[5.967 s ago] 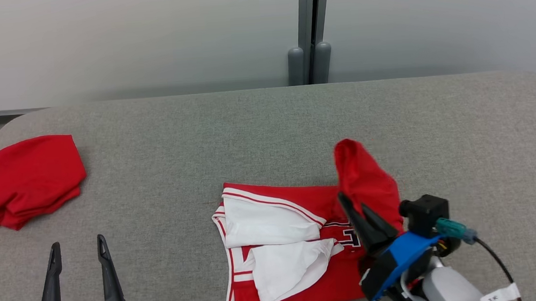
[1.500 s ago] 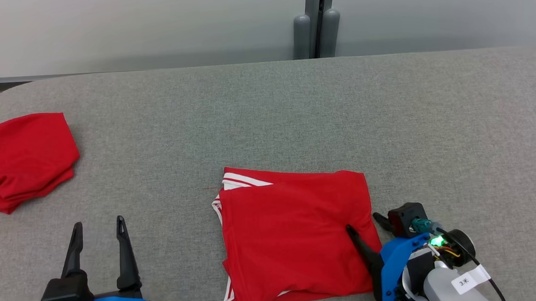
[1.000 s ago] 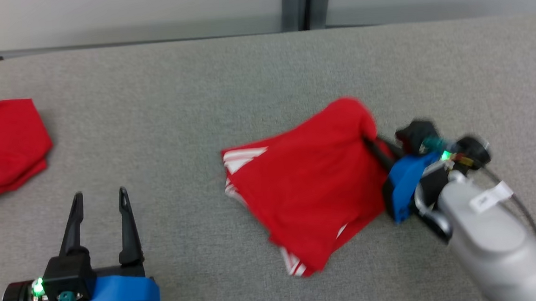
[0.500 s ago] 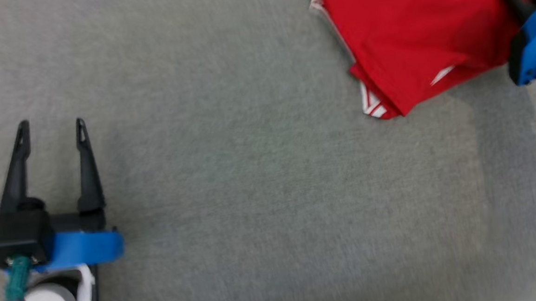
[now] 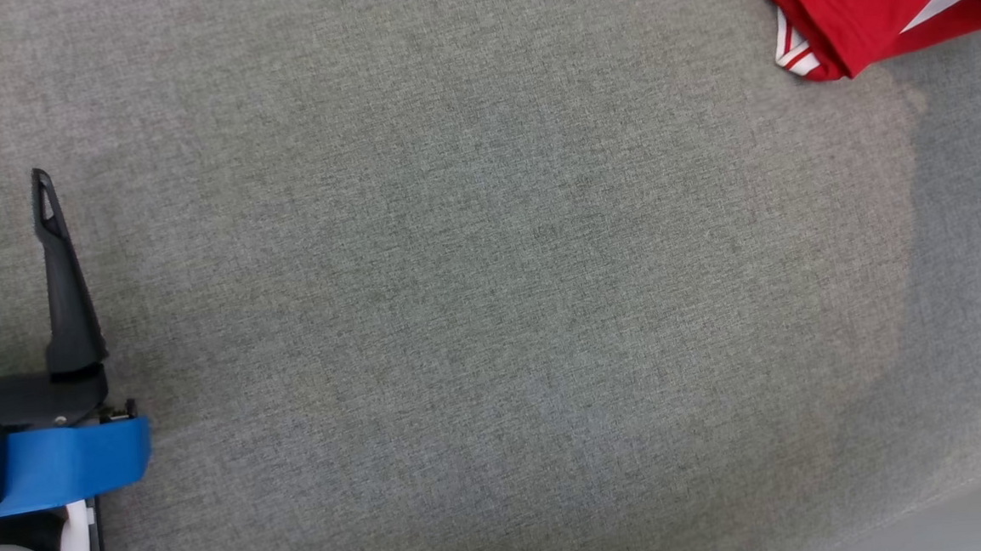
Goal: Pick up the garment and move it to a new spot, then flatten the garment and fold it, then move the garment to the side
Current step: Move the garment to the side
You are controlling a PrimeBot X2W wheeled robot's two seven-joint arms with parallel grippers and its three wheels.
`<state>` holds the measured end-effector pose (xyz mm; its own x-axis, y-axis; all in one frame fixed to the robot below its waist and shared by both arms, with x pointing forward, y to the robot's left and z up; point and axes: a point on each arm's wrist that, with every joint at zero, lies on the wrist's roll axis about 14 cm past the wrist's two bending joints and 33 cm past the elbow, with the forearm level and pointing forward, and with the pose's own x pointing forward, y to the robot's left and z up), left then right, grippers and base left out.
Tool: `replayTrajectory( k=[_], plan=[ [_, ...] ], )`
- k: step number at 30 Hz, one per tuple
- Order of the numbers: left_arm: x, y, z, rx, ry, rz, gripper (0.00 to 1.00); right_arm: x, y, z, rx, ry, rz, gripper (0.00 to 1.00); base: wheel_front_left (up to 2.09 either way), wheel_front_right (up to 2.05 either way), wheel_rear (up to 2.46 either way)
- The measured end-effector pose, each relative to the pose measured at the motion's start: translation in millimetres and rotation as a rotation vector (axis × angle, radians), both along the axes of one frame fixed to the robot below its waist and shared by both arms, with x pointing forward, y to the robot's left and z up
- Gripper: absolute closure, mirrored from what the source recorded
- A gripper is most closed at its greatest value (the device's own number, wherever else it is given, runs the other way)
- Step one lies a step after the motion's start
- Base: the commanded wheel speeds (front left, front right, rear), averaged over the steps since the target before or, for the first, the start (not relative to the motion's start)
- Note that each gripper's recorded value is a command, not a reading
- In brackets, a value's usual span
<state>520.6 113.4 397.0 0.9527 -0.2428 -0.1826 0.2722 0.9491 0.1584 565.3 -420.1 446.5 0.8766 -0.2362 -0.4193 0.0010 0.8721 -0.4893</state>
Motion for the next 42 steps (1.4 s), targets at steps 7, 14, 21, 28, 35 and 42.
replayTrajectory(
  k=[7,14,21,28,35,42],
  plan=[
    [2.6,1.6,2.5,0.006,-0.007,0.003,0.0,12.0,0.0,1.9,-0.009,-0.004,-0.012,0.0,0.0,0.0,0.0],
    [-7.7,11.0,23.3,-0.011,-0.042,0.038,0.0,25.8,22.5,27.9,-0.023,-0.111,0.075,0.0,0.0,0.0,0.0],
    [-36.0,34.4,52.0,-0.041,-0.081,0.119,0.0,29.9,79.2,71.4,0.078,-0.273,0.202,0.0,0.0,0.0,0.0],
    [-69.9,54.3,73.2,-0.083,-0.112,0.195,0.0,0.4,148.0,97.2,0.261,-0.425,0.324,0.0,0.0,0.0,0.0],
    [-102.7,69.4,83.5,-0.109,-0.121,0.245,0.0,-57.6,176.5,86.4,0.422,-0.493,0.298,0.0,0.0,0.0,0.0],
    [-125.9,79.7,88.4,-0.126,-0.126,0.277,0.0,-119.5,192.1,62.8,0.53,-0.504,0.232,0.0,0.0,0.0,0.0]
  ],
)
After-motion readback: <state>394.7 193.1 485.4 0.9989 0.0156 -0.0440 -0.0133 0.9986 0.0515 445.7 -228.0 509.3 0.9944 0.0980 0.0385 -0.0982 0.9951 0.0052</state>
